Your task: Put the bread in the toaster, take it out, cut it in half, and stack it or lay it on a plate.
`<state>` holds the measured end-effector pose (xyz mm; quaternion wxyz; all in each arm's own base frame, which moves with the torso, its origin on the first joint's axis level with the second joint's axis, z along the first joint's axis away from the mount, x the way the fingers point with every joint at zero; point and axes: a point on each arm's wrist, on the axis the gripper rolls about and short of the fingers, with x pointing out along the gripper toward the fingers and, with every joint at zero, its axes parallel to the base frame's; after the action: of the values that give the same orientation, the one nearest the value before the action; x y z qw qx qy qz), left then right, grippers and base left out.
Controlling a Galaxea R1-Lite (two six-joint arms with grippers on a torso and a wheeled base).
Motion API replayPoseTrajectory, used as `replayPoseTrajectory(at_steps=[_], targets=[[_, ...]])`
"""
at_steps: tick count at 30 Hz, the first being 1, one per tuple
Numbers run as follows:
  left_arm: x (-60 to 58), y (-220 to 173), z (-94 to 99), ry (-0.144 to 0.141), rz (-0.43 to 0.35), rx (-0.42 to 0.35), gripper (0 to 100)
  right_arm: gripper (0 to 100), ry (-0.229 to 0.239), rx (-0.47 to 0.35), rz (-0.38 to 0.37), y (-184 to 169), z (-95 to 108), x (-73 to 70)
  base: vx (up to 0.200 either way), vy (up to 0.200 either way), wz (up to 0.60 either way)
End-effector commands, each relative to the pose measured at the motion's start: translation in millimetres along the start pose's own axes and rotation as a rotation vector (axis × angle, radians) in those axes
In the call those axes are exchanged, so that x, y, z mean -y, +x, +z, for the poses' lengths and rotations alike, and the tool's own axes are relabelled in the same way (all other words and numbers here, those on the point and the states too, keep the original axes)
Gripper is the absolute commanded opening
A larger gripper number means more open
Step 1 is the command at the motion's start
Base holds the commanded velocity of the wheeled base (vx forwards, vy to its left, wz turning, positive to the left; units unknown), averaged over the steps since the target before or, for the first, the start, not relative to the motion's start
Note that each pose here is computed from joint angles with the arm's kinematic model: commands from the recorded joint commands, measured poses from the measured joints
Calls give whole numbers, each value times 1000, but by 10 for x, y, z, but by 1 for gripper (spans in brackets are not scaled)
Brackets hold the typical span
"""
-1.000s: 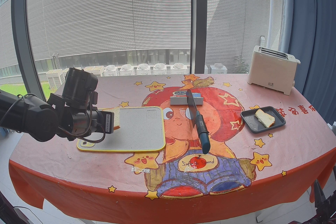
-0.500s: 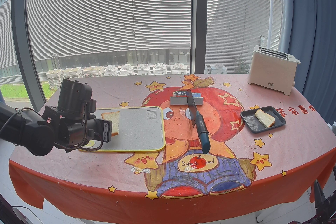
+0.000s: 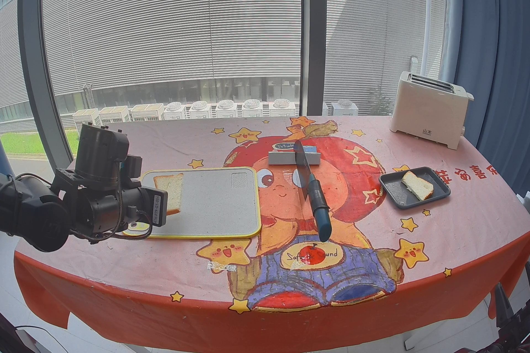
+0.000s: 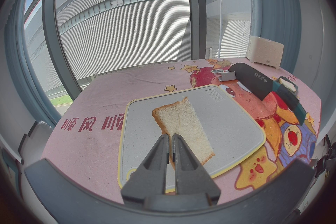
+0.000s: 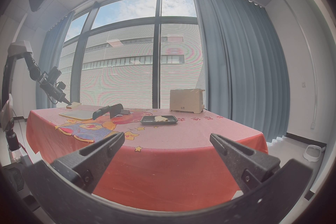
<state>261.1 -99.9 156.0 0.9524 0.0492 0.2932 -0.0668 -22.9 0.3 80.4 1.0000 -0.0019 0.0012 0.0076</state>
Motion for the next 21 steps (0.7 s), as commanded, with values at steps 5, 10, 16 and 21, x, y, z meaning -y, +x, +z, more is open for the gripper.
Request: replayPoseTrajectory(at_steps=[5, 10, 16, 21], targets=[[-18, -86, 62, -15, -29, 38, 0, 100, -1, 2, 0, -1, -43, 0, -40, 0, 0], [-22, -89, 60, -15, -31, 38, 0, 100, -1, 2, 0, -1, -43, 0, 0, 0, 0], [-23, -110, 61, -14, -31, 42, 0, 100, -1, 1, 0, -1, -45, 0, 0, 0, 0], [-22, -115, 58, -10, -25, 43, 0, 100, -1, 1, 0, -1, -45, 0, -80, 0, 0]])
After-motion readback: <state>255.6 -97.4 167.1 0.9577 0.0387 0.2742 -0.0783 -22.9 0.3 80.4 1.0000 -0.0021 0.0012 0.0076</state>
